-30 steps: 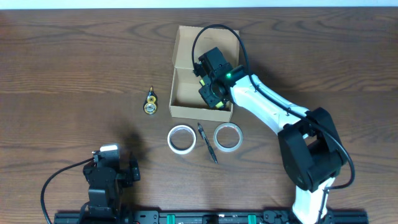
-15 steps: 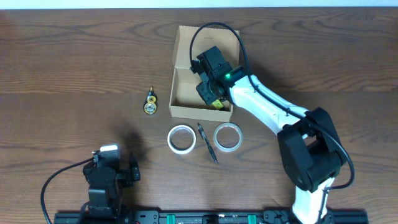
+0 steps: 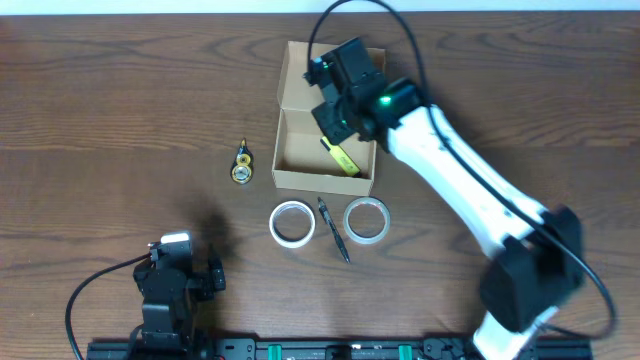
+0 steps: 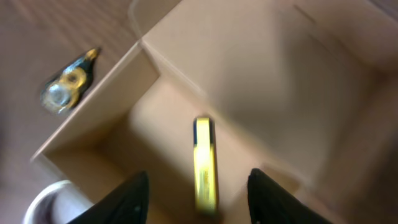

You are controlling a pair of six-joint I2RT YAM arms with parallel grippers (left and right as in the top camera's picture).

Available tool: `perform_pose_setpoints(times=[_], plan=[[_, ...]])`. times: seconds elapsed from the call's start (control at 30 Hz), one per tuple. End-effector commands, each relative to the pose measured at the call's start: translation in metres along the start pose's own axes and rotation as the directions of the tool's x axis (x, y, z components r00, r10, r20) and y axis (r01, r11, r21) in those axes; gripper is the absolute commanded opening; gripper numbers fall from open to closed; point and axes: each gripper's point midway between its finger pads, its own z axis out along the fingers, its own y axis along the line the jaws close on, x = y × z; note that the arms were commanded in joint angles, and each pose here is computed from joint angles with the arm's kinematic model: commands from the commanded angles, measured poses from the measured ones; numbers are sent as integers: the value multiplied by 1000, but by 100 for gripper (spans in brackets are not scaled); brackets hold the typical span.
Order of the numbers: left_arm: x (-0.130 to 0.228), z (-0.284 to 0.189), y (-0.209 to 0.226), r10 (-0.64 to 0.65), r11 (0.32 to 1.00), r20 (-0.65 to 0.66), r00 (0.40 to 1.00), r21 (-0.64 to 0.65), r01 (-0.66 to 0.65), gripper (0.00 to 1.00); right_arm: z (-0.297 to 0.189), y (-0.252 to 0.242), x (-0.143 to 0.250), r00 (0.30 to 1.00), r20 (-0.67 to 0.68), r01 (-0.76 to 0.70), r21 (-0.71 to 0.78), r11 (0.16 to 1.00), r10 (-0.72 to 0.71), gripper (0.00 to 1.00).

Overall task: Pack container
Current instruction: 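Move the right gripper to the right clear tape roll and grasp it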

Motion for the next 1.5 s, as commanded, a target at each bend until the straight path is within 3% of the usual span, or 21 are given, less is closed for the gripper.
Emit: perform_pose_setpoints(times=[0.0, 0.07, 0.1, 0.2, 0.4, 0.7, 0.87, 1.07, 1.27, 1.47], plan=[[9, 4, 1, 5, 1000, -25, 1000, -9, -5, 95, -66, 3, -8, 992, 76, -99, -10, 995, 99, 57], [9, 4, 1, 5, 1000, -25, 1000, -9, -5, 95, -94, 2, 6, 988, 58, -141, -5, 990, 141, 65], [9, 4, 1, 5, 1000, -25, 1000, -9, -5, 95, -110, -3, 19, 983, 39, -180, 26, 983, 179, 74], [9, 4, 1, 5, 1000, -25, 1000, -9, -5, 95, -130, -13, 45, 968, -12, -247, 96, 964, 249, 80], [9, 4, 1, 5, 1000, -25, 1000, -9, -5, 95, -139, -18, 102, 928, -198, -281, 186, 941, 316, 81], [9, 4, 1, 5, 1000, -25, 1000, -9, -5, 95, -89, -17, 183, 843, -420, -248, 252, 936, 336, 80], [9, 4, 1, 5, 1000, -25, 1000, -9, -5, 96, -56, -15, 214, 782, -415, -357, 313, 880, 465, 80], [9, 4, 1, 5, 1000, -25, 1000, -9, -5, 95, -22, -15, 254, 631, -325, -560, 437, 704, 704, 76], [9, 4, 1, 5, 1000, -25, 1000, -9, -5, 95, 13, -15, 250, 563, -179, -712, 391, 584, 807, 75], [9, 4, 1, 5, 1000, -25, 1000, -9, -5, 95, 24, -17, 243, 555, -127, -747, 359, 559, 822, 72]])
